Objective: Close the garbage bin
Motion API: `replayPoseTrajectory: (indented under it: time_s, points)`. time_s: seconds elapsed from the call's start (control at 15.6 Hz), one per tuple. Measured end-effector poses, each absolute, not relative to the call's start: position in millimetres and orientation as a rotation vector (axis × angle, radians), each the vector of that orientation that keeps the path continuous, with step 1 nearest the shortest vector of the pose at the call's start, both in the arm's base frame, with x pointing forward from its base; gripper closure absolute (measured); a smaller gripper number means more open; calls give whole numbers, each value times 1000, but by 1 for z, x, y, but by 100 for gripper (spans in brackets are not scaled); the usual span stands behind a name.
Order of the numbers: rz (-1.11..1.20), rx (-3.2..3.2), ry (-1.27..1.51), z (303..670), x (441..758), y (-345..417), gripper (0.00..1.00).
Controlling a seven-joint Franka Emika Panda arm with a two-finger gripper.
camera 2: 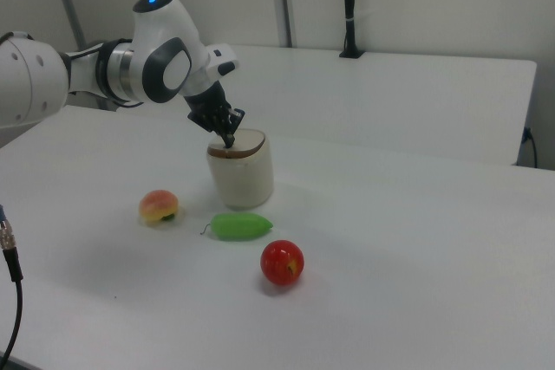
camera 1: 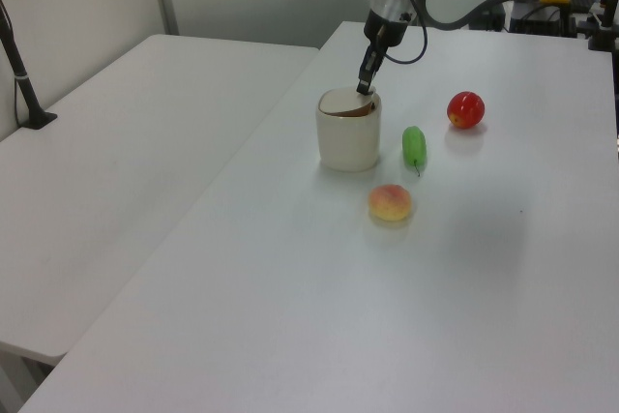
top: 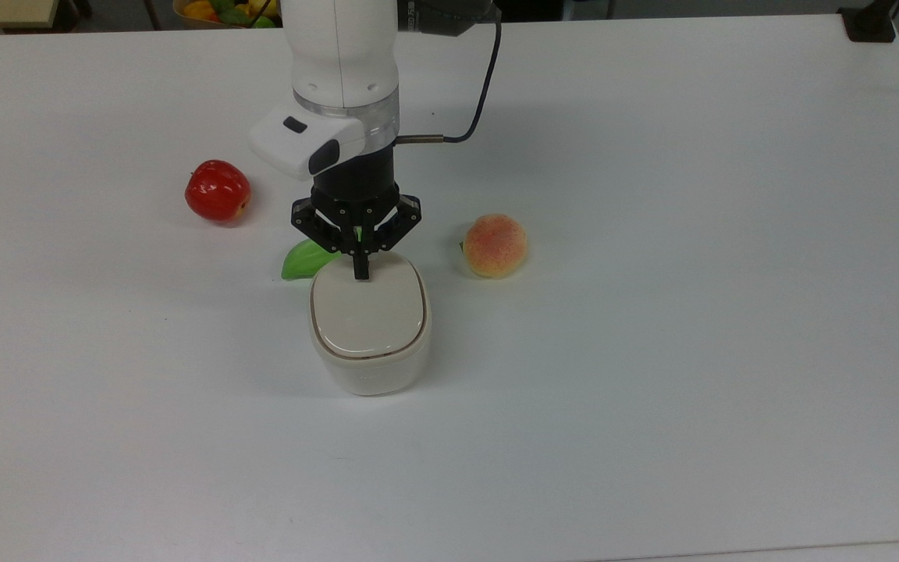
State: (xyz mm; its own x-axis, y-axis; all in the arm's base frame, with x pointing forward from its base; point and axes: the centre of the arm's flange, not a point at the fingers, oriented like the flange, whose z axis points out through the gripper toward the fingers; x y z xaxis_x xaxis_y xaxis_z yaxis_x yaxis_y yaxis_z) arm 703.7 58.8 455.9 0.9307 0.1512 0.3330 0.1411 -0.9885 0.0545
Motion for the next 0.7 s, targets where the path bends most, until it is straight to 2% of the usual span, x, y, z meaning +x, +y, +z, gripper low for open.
replayPoseTrajectory:
  time_s: [0.26, 0.7]
  points:
    - [493, 3064, 234, 441, 704, 59, 99]
    - [488, 3065, 234, 438, 704, 59, 99]
